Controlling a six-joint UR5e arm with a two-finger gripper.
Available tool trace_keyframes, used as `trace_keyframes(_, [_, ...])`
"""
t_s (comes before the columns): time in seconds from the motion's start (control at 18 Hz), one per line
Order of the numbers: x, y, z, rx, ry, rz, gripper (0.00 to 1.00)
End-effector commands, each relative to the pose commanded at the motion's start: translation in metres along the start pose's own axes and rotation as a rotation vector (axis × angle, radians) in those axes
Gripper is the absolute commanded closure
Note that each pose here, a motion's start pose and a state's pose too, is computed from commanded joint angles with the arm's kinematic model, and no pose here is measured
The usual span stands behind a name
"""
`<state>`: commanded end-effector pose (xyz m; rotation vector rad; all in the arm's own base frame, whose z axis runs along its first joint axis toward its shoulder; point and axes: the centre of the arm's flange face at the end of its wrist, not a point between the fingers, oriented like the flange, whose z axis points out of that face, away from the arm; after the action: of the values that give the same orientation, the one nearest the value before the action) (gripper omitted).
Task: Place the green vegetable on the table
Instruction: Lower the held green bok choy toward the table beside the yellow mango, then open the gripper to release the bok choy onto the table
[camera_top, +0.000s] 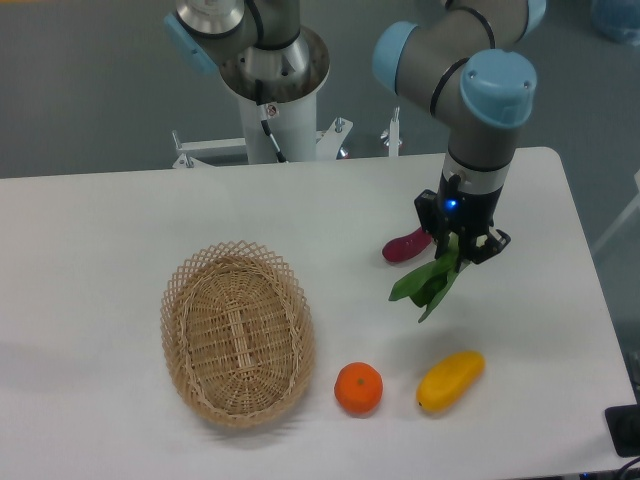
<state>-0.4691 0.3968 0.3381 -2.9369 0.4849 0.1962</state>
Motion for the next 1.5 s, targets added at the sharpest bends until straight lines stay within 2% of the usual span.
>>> trace_keyframes(0.28, [0.001, -0.002, 0.04, 0.007, -0.043, 0.014, 0.63])
trace_keyframes(0.39, [-0.001, 0.0, 0.054, 0.004, -0.026, 0.027, 0.63])
trace_keyframes(0.56, [-0.005, 0.003, 0.073, 0.001, -0.008, 0.119, 0.63])
trace_keyframes(0.78, [0.0, 0.005, 0.089, -0.003, 0.019, 0.166, 0.63])
trace_keyframes(1.22, [0.012, 0.008, 0.109, -0.003, 0.062, 0.151, 0.62])
trace_keyframes(1.28, [0.012, 0.007, 0.109, -0.002, 0.062, 0.151, 0.59])
trace_keyframes(1.33, [0.013, 0.008, 0.109, -0.002, 0.064, 0.151, 0.51])
trace_keyframes(1.39, [0.012, 0.007, 0.109, -0.001, 0.062, 0.152, 0.36])
trace_keyframes(1.44, [0.012, 0.007, 0.108, -0.003, 0.059, 0.159, 0.1])
trace_keyframes(1.5, [0.011, 0.007, 0.107, -0.002, 0.057, 0.158, 0.0])
